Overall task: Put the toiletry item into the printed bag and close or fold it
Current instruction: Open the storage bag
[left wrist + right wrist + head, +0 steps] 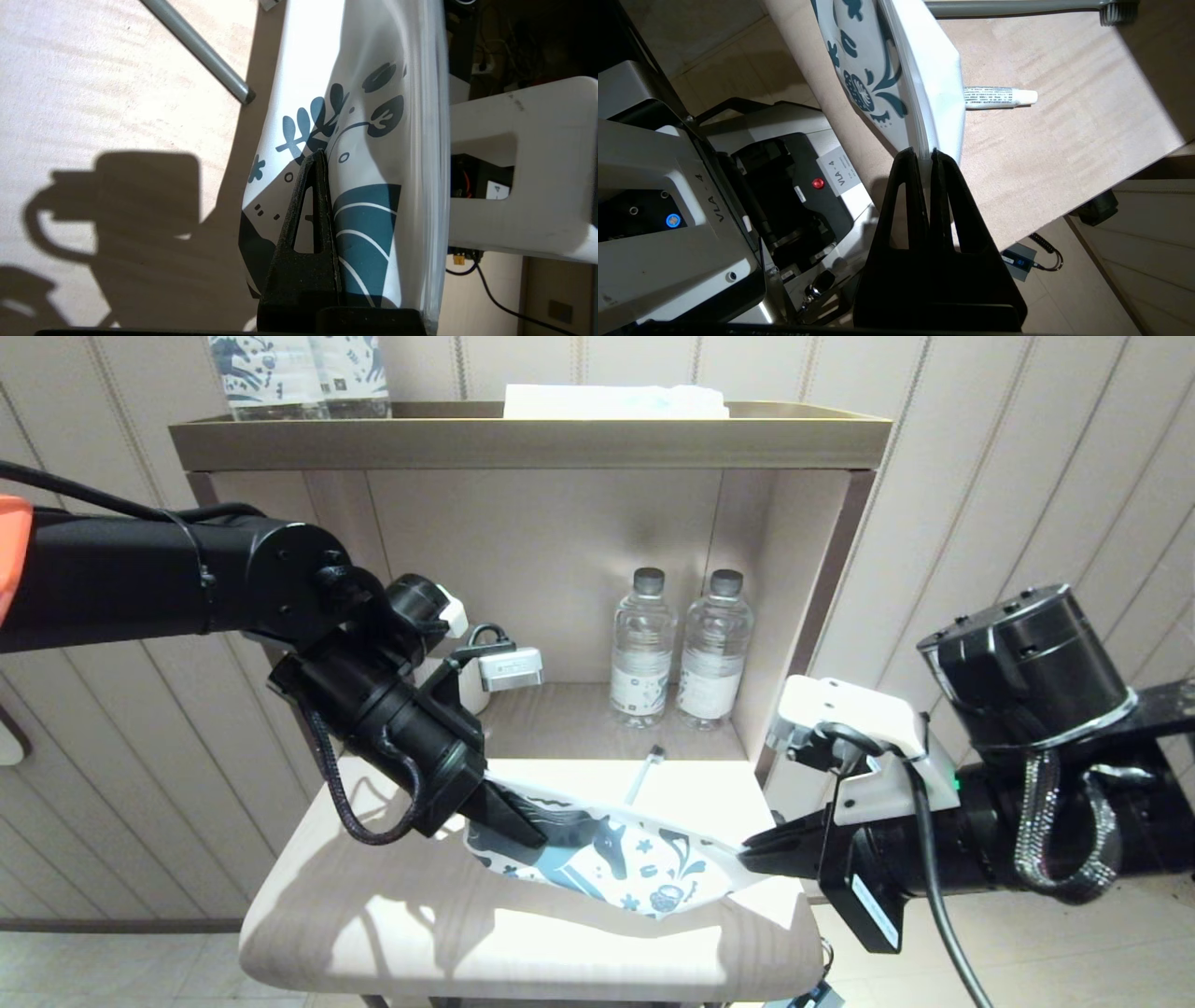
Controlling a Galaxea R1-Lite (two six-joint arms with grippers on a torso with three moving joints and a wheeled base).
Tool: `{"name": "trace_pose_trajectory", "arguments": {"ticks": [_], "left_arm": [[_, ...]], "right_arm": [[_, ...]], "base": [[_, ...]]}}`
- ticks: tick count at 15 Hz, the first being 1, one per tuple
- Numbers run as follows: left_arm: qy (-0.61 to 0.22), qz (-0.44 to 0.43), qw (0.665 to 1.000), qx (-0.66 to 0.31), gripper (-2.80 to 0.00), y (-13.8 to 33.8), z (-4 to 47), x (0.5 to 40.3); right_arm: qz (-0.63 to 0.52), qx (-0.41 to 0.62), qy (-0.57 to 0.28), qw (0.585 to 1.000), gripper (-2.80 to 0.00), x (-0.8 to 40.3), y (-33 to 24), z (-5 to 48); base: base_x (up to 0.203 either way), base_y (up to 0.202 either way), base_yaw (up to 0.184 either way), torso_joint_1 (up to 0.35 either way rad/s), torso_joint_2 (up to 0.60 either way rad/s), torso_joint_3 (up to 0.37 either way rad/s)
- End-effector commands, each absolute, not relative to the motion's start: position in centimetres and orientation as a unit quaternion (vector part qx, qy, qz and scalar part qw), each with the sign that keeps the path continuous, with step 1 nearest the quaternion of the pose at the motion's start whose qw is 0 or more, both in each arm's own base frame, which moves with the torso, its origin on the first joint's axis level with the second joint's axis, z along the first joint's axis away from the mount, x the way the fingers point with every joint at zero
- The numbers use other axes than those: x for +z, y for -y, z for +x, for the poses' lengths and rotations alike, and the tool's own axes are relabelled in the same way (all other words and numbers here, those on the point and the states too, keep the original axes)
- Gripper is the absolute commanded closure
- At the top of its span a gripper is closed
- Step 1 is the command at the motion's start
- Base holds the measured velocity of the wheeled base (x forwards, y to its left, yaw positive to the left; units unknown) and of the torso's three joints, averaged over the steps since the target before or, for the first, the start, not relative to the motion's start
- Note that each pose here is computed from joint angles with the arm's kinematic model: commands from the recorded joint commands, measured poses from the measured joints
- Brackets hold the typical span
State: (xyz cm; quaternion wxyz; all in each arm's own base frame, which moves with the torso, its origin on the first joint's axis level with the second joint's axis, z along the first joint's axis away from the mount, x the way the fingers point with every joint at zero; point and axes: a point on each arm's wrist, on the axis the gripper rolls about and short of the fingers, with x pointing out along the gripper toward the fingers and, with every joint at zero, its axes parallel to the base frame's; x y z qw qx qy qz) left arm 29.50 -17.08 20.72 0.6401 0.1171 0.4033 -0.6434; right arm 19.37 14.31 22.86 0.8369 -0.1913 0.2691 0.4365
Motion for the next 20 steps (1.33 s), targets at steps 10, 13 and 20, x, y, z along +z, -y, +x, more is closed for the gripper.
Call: {"name": "trace_pose_trajectory", "arguments": {"ticks": [10, 13, 20], "left_arm": [[-0.400, 0.109, 0.635, -0.652, 0.00, 16.82, 28.94, 20.95], [-0.402, 0.108, 0.634, -0.652, 0.00, 16.84, 28.98, 20.84], [-0.403, 0.108, 0.634, -0.651, 0.00, 16.81, 28.92, 20.86]], "right_arm": [[-0.161, 0.436, -0.235, 0.854, 0.00, 22.00, -14.66, 20.01], [-0.161, 0.436, -0.235, 0.854, 0.00, 22.00, -14.66, 20.01], [-0.161, 0.436, -0.235, 0.854, 0.00, 22.02, -14.62, 19.96]], "base": [[0.000, 0.000, 0.000, 0.000, 0.00, 0.000], [0.000, 0.000, 0.000, 0.000, 0.00, 0.000], [0.000, 0.000, 0.000, 0.000, 0.00, 0.000]]}}
